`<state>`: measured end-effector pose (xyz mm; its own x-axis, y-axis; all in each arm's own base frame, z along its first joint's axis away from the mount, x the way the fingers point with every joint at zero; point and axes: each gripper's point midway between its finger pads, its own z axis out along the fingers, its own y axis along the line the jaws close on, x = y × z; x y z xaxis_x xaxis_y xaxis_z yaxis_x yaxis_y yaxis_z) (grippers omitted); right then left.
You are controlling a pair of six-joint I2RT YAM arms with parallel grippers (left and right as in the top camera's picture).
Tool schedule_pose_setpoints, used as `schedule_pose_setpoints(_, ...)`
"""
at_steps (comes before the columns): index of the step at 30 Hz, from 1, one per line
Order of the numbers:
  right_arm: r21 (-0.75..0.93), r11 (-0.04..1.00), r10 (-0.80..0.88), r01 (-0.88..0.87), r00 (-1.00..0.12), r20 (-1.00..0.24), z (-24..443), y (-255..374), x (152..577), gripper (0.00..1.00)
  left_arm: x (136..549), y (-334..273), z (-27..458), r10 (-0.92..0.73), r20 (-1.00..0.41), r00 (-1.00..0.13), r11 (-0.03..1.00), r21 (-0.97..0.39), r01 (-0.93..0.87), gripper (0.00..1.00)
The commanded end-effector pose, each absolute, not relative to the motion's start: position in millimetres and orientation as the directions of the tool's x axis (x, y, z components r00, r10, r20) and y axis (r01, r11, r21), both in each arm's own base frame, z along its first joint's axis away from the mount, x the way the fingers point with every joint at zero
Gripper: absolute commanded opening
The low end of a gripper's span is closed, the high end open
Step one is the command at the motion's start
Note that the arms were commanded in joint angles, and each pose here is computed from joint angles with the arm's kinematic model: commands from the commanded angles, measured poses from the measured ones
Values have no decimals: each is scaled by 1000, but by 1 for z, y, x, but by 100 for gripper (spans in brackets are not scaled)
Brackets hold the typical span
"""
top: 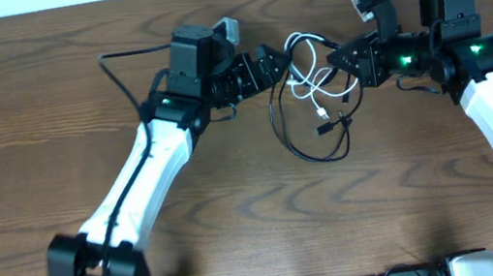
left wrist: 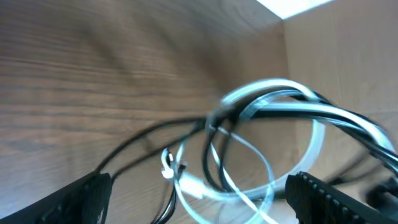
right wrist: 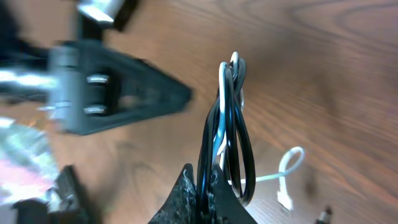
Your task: Untangle cables
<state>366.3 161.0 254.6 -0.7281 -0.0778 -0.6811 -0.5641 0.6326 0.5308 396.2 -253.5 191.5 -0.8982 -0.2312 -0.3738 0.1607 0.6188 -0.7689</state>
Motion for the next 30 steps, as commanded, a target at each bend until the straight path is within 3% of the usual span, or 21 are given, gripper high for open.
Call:
schedule_pose_setpoints(1,564,548,-81,-618,-710,-699,267,169,359,1,392,-265,180,-157,-357,-921,579,-788,207,93)
schedule_pose_setpoints(7,578,526,-81,-624,-714,-696,269,172,355,1,394,-270,156,-143,-315,-938,590,-789,175,86)
schedule_pose_setpoints(12,595,526,-82,-608,-732,-676,267,174,352,1,403,-265,146,-182,-319,-930,625,-768,141,69)
schedule_pose_setpoints(19,612,530,-79,-586,-753,-653,263,173,349,1,413,-267,151,-247,-322,-914,622,-776,106,60)
schedule_pose_setpoints(26,609,536,-79,-585,-753,-653,263,172,349,1,411,-281,148,-282,-324,-903,649,-758,69,43)
schedule_pose_setpoints(30,615,561,-70,-554,-772,-632,258,170,350,1,414,-282,148,-320,-316,-893,649,-760,37,38)
